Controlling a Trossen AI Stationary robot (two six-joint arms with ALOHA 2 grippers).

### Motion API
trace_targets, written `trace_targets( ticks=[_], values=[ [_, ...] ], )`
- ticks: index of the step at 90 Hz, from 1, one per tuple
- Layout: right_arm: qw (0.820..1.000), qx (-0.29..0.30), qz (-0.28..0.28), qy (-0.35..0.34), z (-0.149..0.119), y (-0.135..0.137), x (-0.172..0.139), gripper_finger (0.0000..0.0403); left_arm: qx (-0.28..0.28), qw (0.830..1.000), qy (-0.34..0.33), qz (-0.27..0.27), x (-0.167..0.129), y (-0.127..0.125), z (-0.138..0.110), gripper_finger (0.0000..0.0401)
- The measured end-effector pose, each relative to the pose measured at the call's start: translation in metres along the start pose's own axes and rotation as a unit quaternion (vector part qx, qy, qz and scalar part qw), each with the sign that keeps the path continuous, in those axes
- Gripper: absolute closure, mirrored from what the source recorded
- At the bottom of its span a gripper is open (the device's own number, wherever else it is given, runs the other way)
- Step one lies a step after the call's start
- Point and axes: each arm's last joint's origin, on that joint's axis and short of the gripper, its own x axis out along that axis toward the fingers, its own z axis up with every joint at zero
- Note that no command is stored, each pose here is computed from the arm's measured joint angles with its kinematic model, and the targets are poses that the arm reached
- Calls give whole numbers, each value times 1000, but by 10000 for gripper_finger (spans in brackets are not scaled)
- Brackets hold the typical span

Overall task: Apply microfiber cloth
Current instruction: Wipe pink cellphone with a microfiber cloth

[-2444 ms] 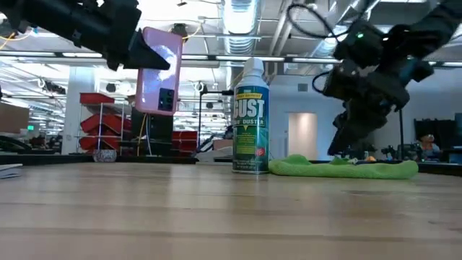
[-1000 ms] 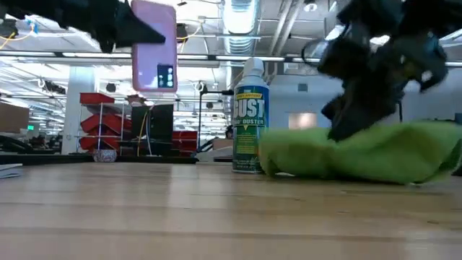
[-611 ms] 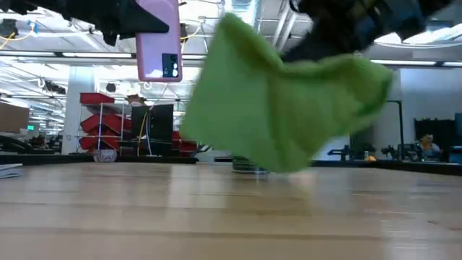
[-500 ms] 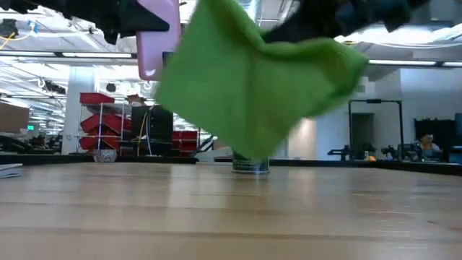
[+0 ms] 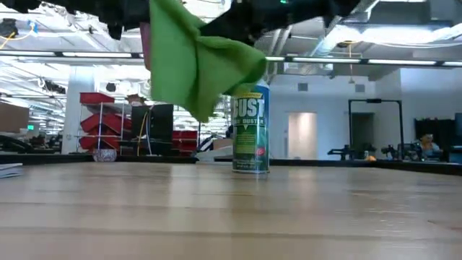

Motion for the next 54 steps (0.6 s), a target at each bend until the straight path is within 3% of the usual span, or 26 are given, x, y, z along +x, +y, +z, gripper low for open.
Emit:
trace_targets(
  ticks=[16, 40, 54],
  values=[
    [1000, -2, 27, -15, 9, 1, 19, 403, 3, 1000, 0, 0, 0, 0, 0, 399],
    [998, 23, 50, 22, -18, 13, 41, 403, 4, 1000, -6, 0, 0, 0, 2, 399],
    [999, 19, 43, 10, -13, 8, 38, 403, 3, 1000, -4, 0, 0, 0, 1, 399]
  ],
)
